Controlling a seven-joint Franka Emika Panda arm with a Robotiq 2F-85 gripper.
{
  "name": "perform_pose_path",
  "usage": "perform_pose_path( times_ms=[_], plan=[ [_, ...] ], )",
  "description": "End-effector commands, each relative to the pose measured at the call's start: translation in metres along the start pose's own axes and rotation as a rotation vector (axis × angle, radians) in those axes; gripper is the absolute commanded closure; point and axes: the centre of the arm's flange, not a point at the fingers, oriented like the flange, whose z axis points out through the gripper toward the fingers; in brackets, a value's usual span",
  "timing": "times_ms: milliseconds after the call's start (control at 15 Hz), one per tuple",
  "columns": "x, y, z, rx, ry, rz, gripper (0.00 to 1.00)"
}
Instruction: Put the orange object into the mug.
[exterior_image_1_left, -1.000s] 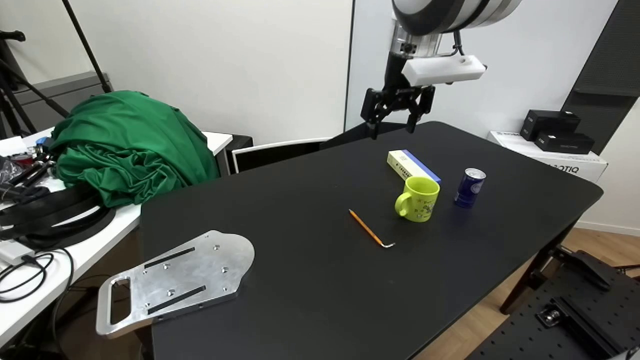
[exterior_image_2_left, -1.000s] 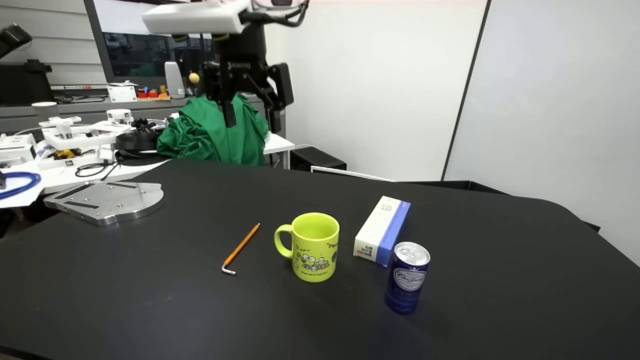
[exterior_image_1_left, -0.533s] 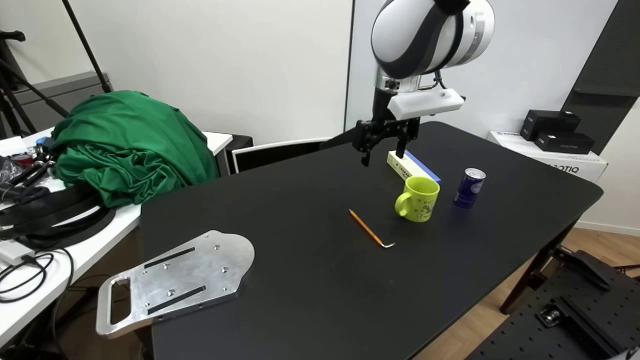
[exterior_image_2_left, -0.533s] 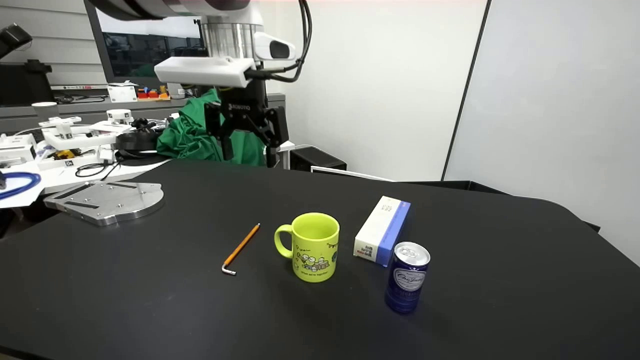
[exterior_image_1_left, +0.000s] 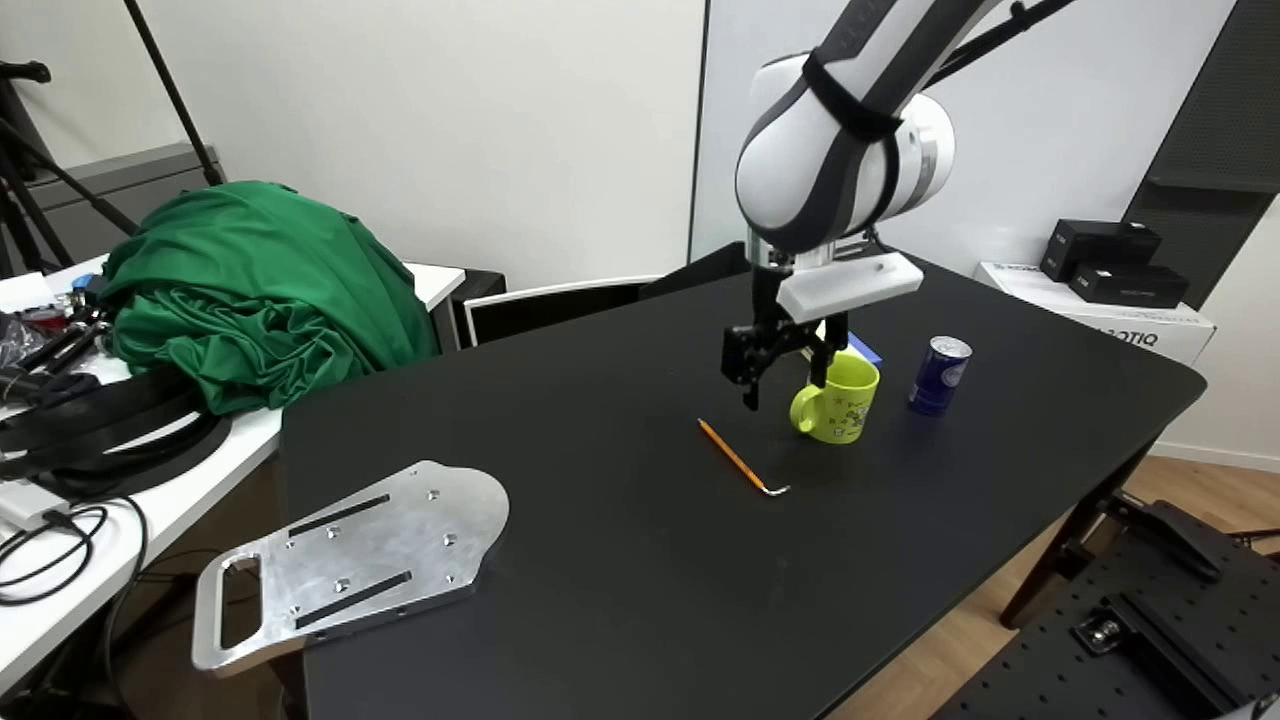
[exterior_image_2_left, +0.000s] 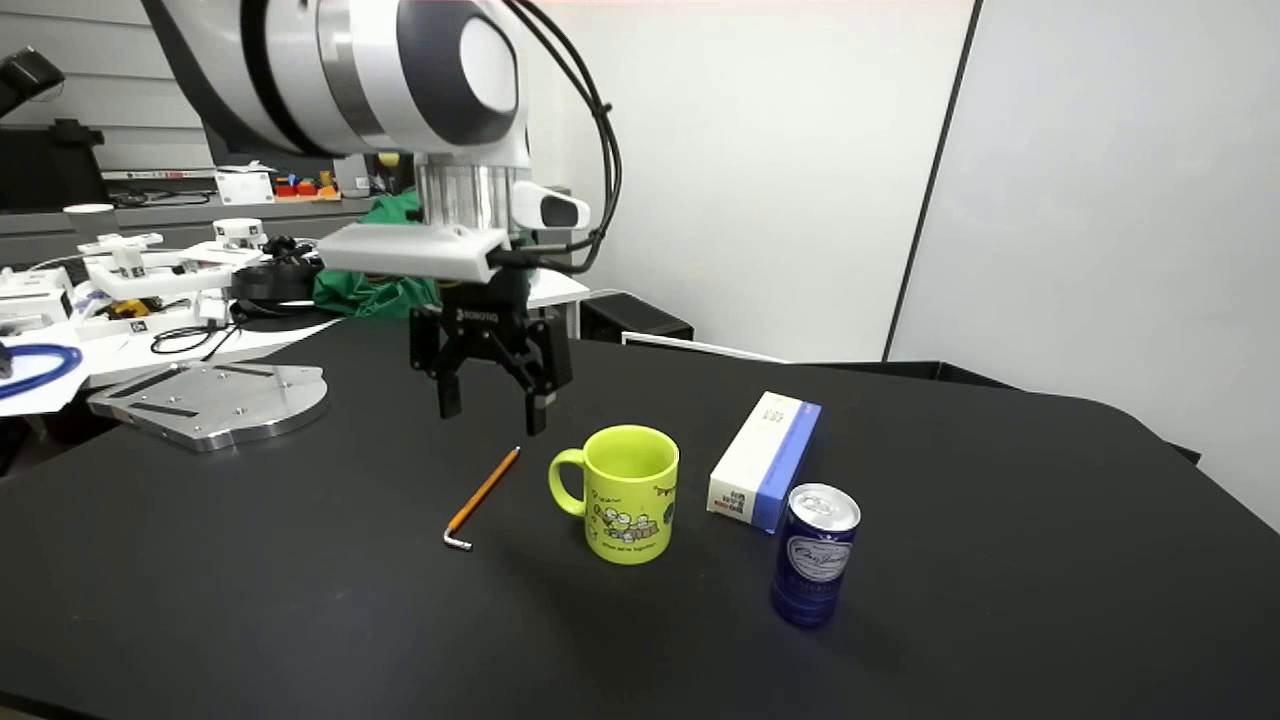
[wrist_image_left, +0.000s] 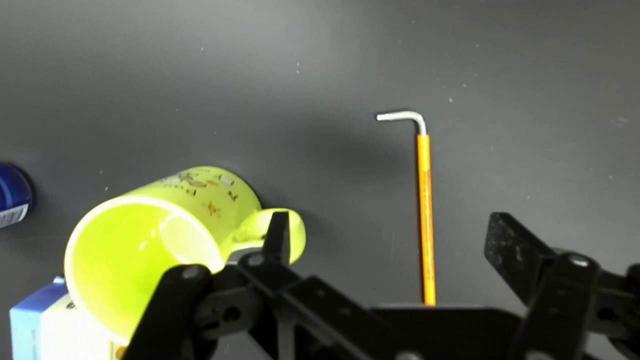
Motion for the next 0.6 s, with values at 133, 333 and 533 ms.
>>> perform_pose_path(
  times_ms=[133,333,533],
  plan=[
    [0.002,-0.012,0.059,-0.029,-0.077,0.037,0.0],
    [-0.004,-0.019,0.075,-0.012,-0.056,0.018,0.0],
    [-0.004,-0.024,0.088,0.014,-0.032,0.027,0.0]
  ],
)
